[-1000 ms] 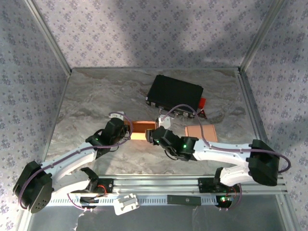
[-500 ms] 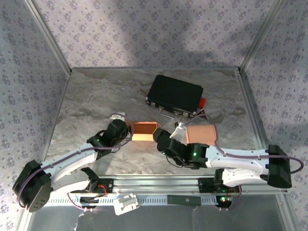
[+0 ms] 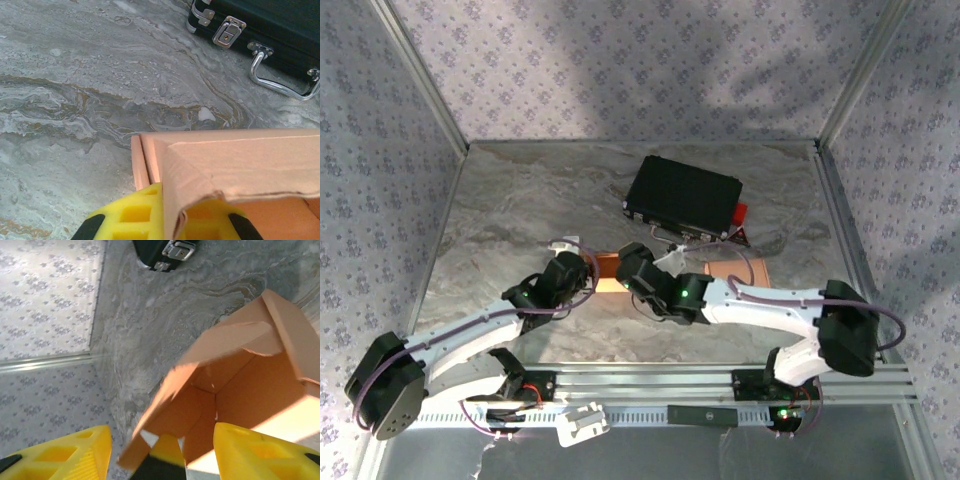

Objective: Fold the paper box

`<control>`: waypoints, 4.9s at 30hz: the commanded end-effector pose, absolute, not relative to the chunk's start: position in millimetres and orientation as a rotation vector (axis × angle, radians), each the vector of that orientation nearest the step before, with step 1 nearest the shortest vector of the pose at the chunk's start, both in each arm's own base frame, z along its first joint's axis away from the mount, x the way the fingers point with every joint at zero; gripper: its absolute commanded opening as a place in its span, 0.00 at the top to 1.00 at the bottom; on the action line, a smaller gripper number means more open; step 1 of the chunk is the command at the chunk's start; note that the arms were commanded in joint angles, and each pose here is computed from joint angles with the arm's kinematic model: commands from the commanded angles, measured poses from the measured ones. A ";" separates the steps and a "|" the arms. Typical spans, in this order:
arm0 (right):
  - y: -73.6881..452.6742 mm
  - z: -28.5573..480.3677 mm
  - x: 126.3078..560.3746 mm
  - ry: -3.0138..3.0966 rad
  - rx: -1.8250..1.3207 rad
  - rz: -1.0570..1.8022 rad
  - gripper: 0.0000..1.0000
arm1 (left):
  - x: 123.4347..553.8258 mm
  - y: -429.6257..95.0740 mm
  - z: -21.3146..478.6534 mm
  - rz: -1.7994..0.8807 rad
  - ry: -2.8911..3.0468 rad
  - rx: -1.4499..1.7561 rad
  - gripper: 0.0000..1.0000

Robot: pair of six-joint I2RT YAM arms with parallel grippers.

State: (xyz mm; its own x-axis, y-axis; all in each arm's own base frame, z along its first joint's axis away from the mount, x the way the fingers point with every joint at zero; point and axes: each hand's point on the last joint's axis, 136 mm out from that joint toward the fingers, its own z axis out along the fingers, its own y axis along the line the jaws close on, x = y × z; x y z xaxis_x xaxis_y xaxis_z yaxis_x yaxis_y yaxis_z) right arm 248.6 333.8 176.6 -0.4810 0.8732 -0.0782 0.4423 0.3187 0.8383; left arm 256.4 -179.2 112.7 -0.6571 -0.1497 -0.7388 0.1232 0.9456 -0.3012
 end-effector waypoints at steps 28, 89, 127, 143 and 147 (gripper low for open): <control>363.1 157.2 271.2 2.128 1.253 1.193 0.91 | 255.4 -181.2 122.2 -0.413 2.228 -0.032 0.82; 246.7 141.9 252.8 2.419 0.518 0.990 0.30 | 273.5 -201.7 101.1 -0.957 2.497 -0.148 0.58; 275.7 61.7 310.0 2.583 -0.177 1.278 0.33 | 259.5 -190.9 30.3 -0.883 2.574 -0.216 0.79; 285.3 69.0 295.6 2.521 -0.209 1.431 0.32 | 248.0 -166.2 14.7 -0.810 2.591 -0.268 0.89; 300.9 76.9 293.9 2.483 -0.220 1.503 0.32 | 252.0 -170.5 17.9 -0.834 2.585 -0.267 0.90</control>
State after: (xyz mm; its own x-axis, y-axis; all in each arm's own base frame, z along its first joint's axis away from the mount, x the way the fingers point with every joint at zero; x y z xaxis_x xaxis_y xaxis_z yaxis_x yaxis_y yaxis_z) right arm 297.7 287.3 65.5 -0.9636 -0.0024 -0.2674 -0.2286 0.5258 0.8193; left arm 269.2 -188.5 51.3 -0.8672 -0.3172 -0.3838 0.0245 0.7428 -0.6691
